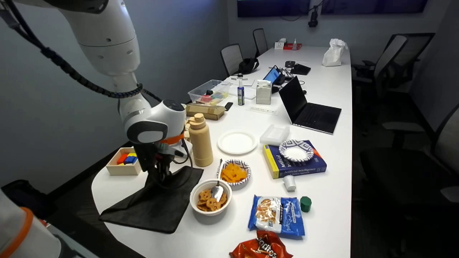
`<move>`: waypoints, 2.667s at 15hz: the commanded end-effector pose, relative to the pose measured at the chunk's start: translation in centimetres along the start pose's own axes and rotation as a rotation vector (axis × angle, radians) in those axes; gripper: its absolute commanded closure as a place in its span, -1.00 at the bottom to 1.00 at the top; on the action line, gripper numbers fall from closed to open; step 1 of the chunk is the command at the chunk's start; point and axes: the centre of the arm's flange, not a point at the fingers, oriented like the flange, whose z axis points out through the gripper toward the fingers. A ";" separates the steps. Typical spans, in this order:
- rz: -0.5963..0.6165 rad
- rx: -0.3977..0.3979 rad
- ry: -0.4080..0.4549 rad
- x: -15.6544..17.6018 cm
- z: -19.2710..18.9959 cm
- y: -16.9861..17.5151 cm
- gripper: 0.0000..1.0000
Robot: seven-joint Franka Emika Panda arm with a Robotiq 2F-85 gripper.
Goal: Fold the towel into a triangle twice.
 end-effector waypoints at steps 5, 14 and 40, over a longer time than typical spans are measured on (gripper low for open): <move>0.096 0.089 -0.031 -4.2 0.9 4.4 1.00; 0.198 0.101 -0.039 -4.8 -0.2 9.1 1.00; 0.404 0.032 -0.047 -4.9 0.1 15.3 1.00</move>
